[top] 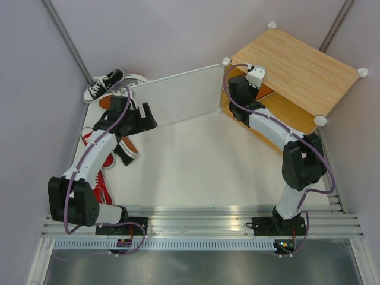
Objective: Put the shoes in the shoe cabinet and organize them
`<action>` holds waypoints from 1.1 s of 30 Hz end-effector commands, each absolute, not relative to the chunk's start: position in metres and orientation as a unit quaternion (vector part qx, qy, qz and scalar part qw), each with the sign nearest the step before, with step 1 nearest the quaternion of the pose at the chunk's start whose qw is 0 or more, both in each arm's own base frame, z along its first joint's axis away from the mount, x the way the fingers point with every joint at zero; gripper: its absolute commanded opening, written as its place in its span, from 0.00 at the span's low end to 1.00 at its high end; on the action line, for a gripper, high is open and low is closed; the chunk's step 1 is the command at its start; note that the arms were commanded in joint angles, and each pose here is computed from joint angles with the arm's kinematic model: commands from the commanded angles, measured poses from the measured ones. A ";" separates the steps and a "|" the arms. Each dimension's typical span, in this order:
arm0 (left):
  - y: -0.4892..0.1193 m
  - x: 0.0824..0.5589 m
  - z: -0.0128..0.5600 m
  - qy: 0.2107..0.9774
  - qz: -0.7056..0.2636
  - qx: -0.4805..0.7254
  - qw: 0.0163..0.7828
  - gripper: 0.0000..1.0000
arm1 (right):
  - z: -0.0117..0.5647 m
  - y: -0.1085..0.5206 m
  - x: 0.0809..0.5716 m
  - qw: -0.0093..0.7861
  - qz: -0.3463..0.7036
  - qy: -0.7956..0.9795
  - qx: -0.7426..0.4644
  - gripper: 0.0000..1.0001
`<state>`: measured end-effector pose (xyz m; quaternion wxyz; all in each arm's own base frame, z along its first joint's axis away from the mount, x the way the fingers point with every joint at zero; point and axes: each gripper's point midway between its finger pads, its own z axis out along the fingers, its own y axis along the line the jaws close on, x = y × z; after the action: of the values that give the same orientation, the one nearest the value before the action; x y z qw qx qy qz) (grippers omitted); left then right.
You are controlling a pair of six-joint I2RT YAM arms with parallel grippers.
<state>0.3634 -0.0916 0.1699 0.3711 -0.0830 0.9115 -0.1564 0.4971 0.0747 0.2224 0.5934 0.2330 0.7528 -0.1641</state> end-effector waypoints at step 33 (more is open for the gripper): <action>-0.088 0.365 0.181 0.903 -0.168 -0.101 0.383 0.99 | 0.247 0.099 0.507 0.633 -0.042 0.773 0.025 0.37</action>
<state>0.3646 -0.0863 0.1700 0.3724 -0.0898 0.9108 -0.1538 0.5074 0.0882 0.2186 0.6098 0.0241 0.7875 -0.0859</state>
